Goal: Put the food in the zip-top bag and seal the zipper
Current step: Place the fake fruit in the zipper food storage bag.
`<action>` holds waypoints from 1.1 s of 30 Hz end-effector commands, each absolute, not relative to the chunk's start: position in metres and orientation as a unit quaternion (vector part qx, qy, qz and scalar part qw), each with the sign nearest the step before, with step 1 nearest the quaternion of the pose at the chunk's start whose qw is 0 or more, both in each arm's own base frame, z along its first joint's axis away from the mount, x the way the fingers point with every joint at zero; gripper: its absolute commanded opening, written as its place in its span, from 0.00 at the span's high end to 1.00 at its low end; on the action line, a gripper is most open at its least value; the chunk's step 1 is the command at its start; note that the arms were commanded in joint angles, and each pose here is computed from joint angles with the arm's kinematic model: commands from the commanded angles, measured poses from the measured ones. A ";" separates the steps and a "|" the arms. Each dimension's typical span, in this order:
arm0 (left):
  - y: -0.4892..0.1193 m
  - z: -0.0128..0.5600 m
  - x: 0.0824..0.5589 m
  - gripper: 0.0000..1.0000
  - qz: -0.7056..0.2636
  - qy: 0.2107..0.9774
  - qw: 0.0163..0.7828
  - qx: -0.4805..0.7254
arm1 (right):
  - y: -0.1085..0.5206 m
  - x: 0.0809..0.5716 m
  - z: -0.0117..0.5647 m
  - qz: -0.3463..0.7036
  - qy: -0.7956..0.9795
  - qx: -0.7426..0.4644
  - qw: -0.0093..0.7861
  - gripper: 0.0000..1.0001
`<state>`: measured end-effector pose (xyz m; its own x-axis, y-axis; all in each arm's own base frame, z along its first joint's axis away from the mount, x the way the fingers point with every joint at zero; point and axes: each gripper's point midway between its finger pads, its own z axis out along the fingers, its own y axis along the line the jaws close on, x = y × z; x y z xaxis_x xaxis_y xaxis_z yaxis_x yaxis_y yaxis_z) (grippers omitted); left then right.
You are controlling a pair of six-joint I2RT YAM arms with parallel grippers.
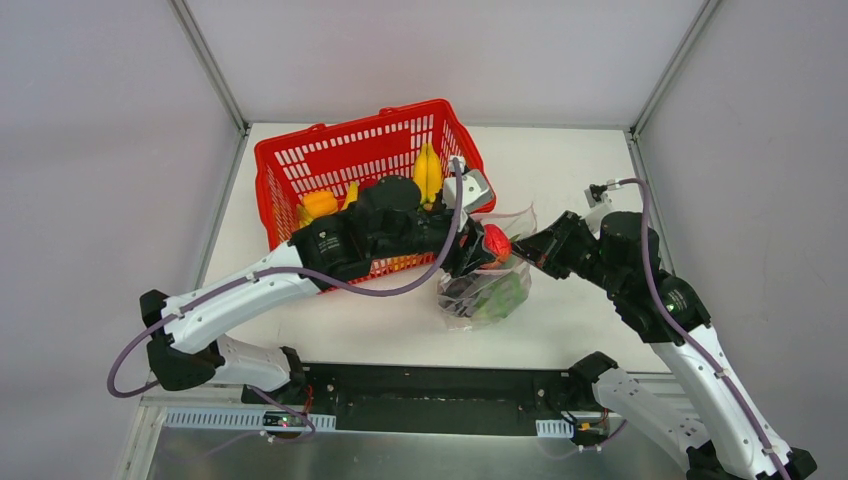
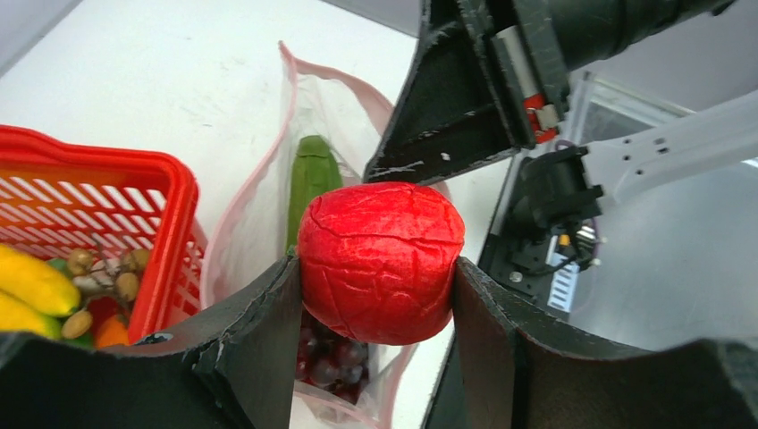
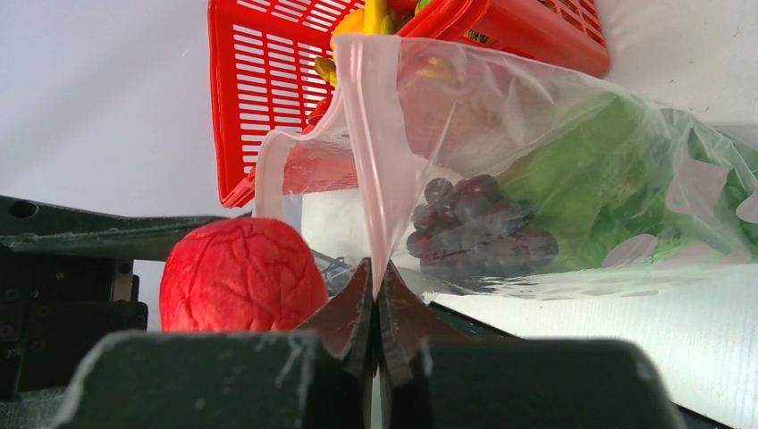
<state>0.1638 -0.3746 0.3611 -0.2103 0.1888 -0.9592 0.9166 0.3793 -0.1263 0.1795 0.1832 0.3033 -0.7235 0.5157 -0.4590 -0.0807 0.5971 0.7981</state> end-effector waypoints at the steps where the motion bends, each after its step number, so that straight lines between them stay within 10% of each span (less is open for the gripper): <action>1: -0.371 0.369 0.181 0.77 -0.326 0.685 0.510 0.406 | 0.186 0.180 0.330 0.461 0.795 0.121 0.374 0.98; 18: -0.375 0.368 0.189 0.15 -0.320 0.690 0.518 0.391 | 0.184 0.179 0.329 0.456 0.797 0.121 0.378 0.97; 33: -0.307 0.384 0.228 0.01 -0.252 0.708 0.600 0.274 | 0.180 0.178 0.328 0.451 0.794 0.114 0.391 0.97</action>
